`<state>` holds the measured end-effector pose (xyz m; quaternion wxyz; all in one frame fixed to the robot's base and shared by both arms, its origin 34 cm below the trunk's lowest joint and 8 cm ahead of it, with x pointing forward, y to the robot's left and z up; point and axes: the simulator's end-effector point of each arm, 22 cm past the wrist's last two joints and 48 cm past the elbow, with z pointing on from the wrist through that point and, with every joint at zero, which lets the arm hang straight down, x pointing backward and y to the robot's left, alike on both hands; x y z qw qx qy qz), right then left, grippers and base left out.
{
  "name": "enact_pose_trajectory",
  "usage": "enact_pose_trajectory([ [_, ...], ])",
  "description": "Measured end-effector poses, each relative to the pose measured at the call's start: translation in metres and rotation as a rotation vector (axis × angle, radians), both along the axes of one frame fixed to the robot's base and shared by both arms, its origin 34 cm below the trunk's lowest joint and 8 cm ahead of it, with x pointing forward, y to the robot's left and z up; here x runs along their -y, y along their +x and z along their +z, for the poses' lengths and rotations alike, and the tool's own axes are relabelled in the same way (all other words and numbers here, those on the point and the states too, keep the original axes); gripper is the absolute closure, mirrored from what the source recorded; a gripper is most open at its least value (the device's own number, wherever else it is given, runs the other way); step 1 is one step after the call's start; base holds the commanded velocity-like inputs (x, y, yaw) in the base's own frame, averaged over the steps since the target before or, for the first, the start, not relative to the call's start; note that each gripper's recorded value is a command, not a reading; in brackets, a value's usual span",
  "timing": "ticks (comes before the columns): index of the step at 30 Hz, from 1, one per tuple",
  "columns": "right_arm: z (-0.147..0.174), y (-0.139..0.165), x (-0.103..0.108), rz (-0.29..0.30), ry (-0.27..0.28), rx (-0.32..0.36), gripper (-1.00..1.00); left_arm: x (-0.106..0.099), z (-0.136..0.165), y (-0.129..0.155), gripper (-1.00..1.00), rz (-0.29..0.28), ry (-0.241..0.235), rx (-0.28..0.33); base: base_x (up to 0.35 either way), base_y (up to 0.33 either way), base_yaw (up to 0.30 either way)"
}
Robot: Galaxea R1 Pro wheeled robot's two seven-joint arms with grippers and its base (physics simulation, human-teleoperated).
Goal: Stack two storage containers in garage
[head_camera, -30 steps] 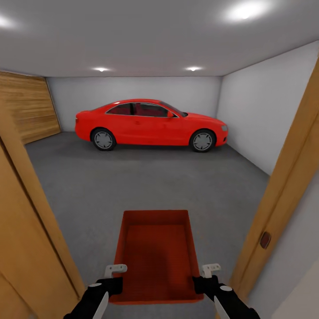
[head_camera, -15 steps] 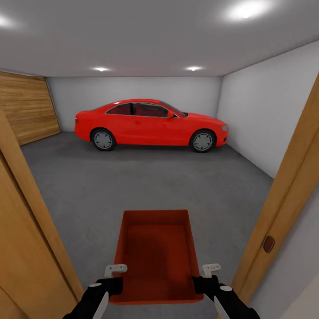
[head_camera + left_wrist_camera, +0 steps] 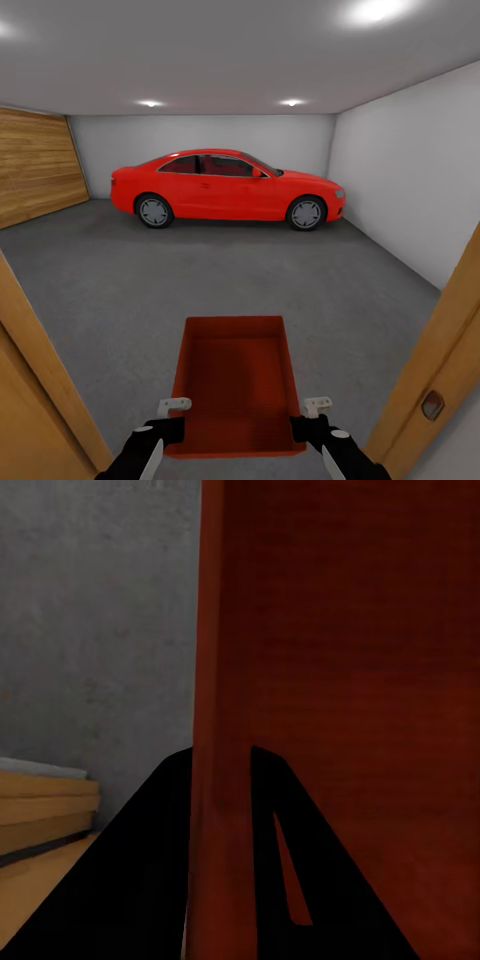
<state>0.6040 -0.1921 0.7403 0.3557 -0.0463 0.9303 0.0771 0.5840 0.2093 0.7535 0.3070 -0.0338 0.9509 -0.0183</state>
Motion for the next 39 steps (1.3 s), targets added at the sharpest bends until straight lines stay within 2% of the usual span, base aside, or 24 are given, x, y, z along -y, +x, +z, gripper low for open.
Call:
enact_pose_trajectory([
  [39,0.0004,0.0009,0.0,-0.001,0.001,0.006,1.0,0.0,0.0005,0.0013,1.0,-0.001,0.0,0.006,0.026,0.011,0.0],
])
